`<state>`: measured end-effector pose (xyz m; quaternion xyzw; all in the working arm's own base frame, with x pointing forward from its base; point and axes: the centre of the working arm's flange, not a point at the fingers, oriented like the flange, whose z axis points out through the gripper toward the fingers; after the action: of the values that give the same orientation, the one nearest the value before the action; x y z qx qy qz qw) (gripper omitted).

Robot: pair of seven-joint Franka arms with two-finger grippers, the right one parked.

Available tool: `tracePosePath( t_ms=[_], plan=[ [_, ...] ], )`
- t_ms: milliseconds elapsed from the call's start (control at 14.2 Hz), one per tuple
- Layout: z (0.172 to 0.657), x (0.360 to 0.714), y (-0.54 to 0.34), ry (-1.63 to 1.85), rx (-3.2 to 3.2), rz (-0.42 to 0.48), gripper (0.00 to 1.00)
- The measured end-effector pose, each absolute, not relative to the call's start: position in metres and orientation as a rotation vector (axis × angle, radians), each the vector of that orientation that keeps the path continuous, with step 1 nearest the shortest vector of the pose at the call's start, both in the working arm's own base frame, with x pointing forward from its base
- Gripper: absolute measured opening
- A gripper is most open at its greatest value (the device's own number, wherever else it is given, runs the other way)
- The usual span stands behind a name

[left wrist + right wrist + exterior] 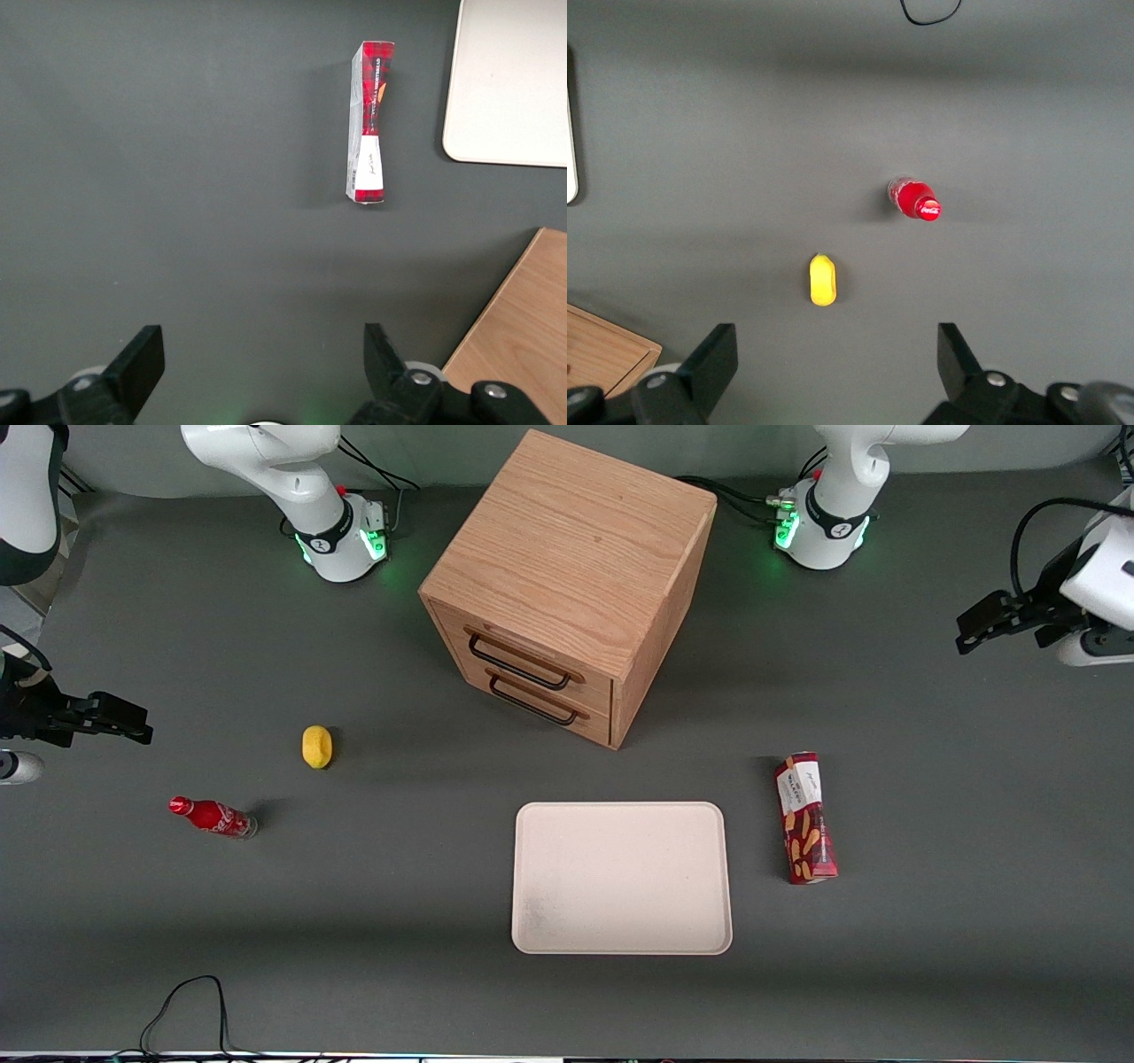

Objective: Place red cookie box on tray
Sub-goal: 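Move the left gripper down over the red shortbread box beside the tray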

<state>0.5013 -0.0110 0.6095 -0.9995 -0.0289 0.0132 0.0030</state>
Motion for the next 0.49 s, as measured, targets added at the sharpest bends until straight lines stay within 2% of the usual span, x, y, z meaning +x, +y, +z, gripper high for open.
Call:
tracePosePath(
  t_ms=[282,493],
  plan=[
    [0.608,0.503,-0.006,-0.057,-3.134,0.046,1.00],
    [0.587,0.514,-0.013,-0.016,-3.130,0.103,1.00]
  ],
)
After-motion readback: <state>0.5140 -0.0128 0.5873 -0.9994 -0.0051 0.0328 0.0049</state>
